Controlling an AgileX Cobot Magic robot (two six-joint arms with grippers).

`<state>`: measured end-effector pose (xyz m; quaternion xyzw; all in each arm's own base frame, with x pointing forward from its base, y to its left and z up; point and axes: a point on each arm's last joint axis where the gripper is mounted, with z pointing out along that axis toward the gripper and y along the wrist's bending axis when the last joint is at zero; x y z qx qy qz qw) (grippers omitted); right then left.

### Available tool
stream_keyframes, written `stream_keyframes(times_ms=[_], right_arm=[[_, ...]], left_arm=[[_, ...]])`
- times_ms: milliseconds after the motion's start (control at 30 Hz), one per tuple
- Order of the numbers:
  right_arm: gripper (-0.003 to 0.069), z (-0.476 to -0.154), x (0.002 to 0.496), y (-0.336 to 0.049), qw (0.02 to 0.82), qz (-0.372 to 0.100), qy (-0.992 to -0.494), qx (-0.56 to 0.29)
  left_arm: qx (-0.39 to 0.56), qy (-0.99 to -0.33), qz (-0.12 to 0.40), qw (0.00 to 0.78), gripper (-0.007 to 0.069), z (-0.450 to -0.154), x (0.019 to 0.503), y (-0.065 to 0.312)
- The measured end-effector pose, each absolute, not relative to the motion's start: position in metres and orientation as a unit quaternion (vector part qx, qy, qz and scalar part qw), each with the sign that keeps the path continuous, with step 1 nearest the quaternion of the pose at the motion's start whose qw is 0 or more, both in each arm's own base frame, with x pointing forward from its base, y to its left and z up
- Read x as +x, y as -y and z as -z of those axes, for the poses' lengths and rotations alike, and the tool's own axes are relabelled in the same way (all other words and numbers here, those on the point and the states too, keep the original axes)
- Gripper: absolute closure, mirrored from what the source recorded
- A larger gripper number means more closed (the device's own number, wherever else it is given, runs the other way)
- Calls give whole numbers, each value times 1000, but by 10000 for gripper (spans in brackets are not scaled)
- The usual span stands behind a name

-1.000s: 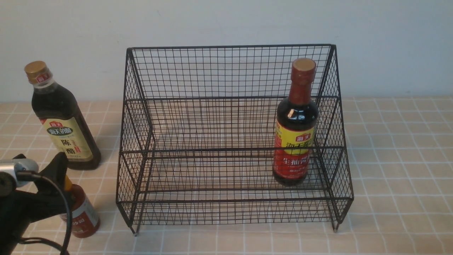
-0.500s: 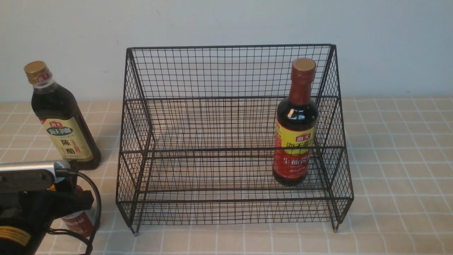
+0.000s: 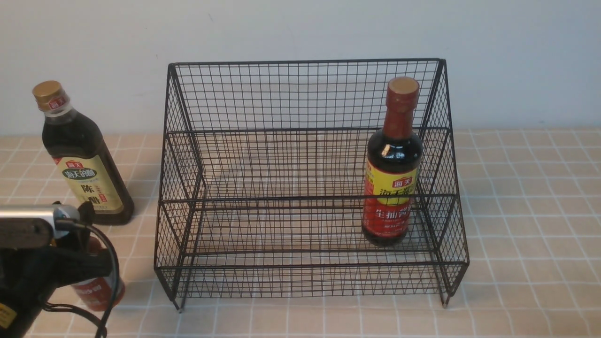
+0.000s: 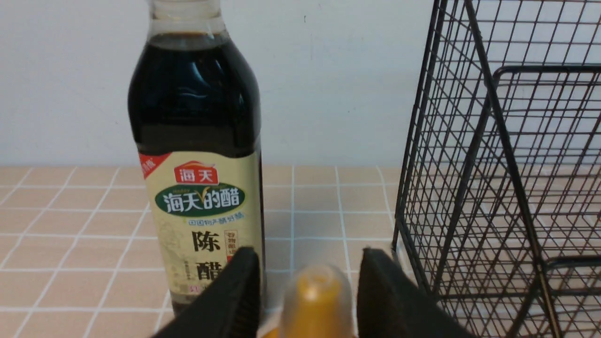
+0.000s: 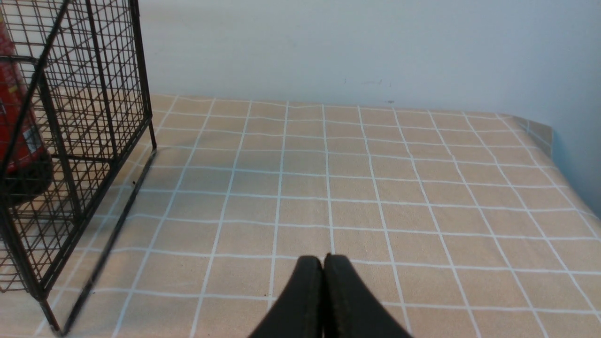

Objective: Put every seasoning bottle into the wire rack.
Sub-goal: Use the left arm to grab the condiment bottle closest to it, then use the left arm to put the condiment bottle back on the shelf

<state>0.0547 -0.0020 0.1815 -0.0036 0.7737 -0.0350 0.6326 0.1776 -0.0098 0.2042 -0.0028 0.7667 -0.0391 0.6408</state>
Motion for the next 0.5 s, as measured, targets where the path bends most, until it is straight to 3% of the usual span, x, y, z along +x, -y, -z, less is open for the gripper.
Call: stream_keyframes(times_ms=[100, 233, 333, 500], right_arm=[[671, -181, 55, 2, 633, 35, -774, -4], [671, -181, 55, 2, 633, 35, -774, -4], [671, -181, 55, 2, 633, 35, -774, -4], [671, -181, 55, 2, 633, 35, -774, -4]], left_arm=[[10, -780, 35, 625, 377, -226, 175, 11], [22, -783, 18, 621, 377, -283, 166, 9], [29, -768, 21, 639, 377, -309, 157, 11], [66, -740, 58, 667, 377, -325, 147, 26]])
